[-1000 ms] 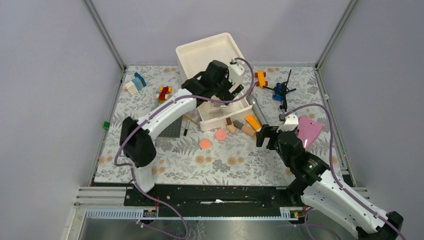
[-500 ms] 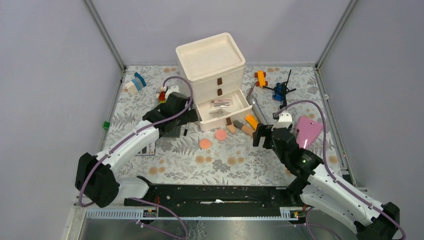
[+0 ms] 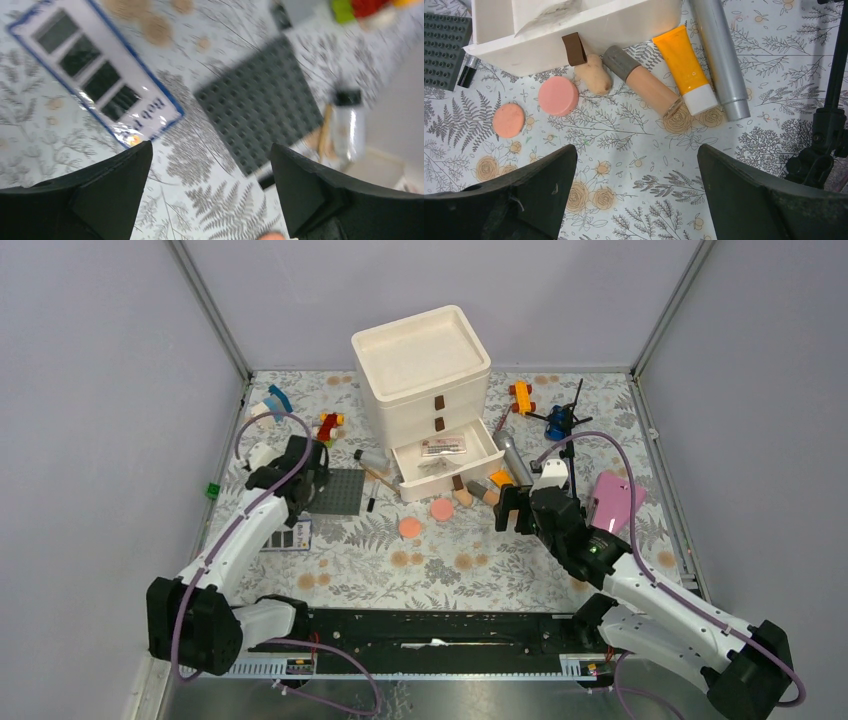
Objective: Organize the makeup
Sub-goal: Move the makeup tool to the corner of the board.
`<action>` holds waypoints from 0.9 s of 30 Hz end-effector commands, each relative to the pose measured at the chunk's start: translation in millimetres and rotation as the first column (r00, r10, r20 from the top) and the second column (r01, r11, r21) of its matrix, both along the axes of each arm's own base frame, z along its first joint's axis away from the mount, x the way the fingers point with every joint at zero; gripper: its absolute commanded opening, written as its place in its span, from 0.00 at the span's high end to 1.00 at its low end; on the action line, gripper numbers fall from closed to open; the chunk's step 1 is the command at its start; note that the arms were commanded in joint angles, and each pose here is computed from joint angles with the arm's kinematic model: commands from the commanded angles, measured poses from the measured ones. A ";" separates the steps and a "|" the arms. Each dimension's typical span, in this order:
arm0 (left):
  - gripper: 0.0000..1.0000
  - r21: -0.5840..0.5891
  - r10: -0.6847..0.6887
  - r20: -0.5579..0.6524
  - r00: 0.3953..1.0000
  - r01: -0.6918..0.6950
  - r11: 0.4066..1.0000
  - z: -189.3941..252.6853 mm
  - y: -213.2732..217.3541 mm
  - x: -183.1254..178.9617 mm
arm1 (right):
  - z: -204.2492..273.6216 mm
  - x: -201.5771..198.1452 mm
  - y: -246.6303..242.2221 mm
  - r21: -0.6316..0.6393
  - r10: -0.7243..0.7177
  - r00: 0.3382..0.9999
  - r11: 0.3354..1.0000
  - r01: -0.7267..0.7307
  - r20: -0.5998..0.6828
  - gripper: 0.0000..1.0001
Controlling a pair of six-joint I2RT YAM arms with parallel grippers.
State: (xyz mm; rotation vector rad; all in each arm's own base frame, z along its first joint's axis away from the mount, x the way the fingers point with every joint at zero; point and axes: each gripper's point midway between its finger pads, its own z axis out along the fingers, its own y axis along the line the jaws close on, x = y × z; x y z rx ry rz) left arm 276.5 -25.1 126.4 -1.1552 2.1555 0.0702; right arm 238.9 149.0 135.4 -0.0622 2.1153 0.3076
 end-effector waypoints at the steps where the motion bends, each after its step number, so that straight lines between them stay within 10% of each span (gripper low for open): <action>1: 0.01 0.048 0.235 -0.052 0.971 -0.232 0.972 -13.5 49.3 -17.6 | 26.8 7.3 9.5 0.062 -0.001 0.998 0.998 -0.003 0.056 0.03; 14: 0.01 0.075 0.583 -0.009 0.813 -0.580 0.811 -36.8 148.9 -15.0 | 26.3 0.4 14.8 0.024 0.077 0.997 0.997 -0.078 0.030 0.03; 27: 0.03 0.024 0.563 -0.176 0.807 -0.569 0.822 -97.9 188.0 -5.1 | 24.6 -4.8 22.9 0.071 0.107 0.994 0.992 -0.108 0.013 0.03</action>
